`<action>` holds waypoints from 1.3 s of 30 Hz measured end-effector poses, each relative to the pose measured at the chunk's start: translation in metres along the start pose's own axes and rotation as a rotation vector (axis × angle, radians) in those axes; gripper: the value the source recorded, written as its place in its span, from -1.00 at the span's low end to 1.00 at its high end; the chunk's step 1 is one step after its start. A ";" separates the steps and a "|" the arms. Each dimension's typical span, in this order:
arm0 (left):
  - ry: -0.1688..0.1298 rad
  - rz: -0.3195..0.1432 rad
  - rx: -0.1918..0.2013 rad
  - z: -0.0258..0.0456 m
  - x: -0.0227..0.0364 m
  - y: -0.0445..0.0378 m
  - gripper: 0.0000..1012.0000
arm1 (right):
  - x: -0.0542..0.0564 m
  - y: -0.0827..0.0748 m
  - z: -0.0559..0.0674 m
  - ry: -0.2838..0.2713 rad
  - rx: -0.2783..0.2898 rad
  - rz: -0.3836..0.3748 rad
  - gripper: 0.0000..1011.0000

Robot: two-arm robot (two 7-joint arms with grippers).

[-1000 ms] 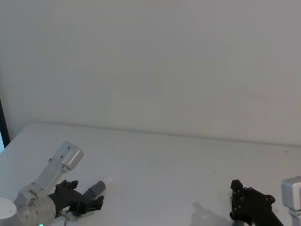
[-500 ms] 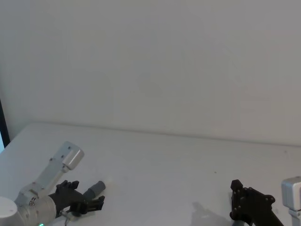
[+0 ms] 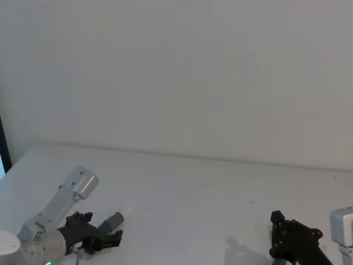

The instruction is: Use both hands to pick up one end of the pipe from the table, align the ends, and insert them.

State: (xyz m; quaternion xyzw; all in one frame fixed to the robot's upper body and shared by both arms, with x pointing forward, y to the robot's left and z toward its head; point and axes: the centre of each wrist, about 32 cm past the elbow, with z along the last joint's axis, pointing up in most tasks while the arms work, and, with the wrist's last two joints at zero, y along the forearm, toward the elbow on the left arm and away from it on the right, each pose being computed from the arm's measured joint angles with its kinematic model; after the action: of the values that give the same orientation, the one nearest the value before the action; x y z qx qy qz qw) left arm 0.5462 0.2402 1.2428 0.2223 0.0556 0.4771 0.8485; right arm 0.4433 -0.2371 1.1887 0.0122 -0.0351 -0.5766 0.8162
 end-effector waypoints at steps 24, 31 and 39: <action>0.000 -0.001 0.002 0.0002 0.0001 -0.0003 0.98 | 0.000 0.000 0.000 0.000 0.000 0.000 -1.00; 0.000 -0.001 0.002 0.0002 0.0001 -0.0003 0.98 | 0.000 0.000 0.000 0.000 0.000 0.000 -1.00; 0.000 -0.001 0.001 0.0002 0.0001 -0.0003 0.98 | 0.000 0.000 0.000 0.000 0.000 0.000 -1.00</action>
State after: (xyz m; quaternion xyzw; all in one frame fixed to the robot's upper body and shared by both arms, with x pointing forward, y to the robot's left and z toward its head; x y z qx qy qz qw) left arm 0.5465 0.2401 1.2428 0.2228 0.0561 0.4766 0.8485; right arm 0.4433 -0.2371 1.1887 0.0122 -0.0351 -0.5766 0.8162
